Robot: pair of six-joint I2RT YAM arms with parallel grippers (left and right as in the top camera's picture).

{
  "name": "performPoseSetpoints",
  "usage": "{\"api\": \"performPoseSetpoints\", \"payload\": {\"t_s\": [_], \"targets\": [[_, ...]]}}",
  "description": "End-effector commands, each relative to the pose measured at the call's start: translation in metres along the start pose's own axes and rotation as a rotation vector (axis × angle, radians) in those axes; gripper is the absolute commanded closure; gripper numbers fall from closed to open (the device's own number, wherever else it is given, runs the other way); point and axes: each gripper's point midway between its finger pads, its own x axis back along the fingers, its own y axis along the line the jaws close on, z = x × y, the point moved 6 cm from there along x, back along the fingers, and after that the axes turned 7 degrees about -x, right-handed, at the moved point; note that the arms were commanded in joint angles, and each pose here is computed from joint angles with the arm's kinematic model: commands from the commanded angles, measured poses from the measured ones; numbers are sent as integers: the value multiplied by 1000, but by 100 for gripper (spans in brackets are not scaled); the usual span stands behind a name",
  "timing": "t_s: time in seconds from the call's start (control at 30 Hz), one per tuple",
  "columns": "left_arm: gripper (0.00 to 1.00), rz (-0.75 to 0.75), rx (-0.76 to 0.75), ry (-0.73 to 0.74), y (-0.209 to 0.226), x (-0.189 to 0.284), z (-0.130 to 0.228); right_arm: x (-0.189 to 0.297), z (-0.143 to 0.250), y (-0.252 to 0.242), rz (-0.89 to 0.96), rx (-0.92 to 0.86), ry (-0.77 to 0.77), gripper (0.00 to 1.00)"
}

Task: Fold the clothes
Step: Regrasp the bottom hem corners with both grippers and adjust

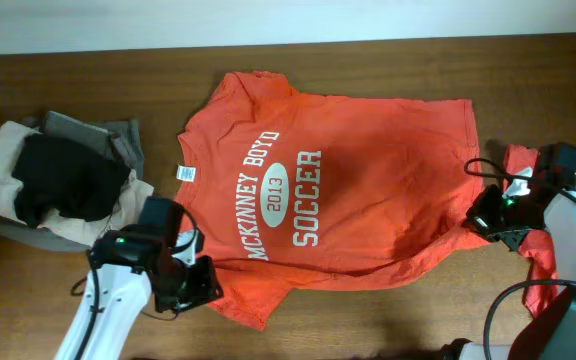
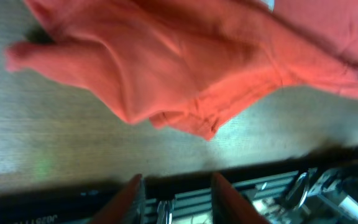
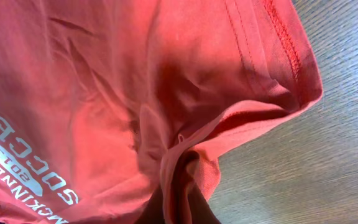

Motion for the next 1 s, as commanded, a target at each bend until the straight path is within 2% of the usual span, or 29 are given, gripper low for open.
{"api": "performPoseSetpoints", "payload": {"t_s": [0.0, 0.03, 0.13, 0.3, 0.5, 0.67, 0.73, 0.83, 0.97], "targets": [[54, -46, -39, 19, -3, -7, 5, 5, -3, 6, -20, 21, -14, 96], [46, -77, -7, 11, 0, -11, 5, 5, -3, 6, -21, 22, -15, 96], [41, -73, 47, 14, 3, -22, 7, 5, -4, 6, -22, 22, -17, 96], [39, -65, 70, 72, 11, -41, 16, 5, -5, 7, -25, 25, -24, 96], [38, -63, 67, 65, 12, -55, 2, 5, -6, 7, -26, 25, -26, 96], [40, -76, 92, 134, 16, -74, -4, 5, -5, 7, -26, 26, -26, 96], [47, -63, 97, 160, 16, -82, -7, 5, -5, 7, -26, 25, -26, 96], [71, -56, 103, 176, 17, -88, -9, 5, -5, 7, -26, 25, -25, 96], [86, -51, 94, 171, 15, -87, -10, 5, -5, 7, -26, 25, -26, 96]]}}
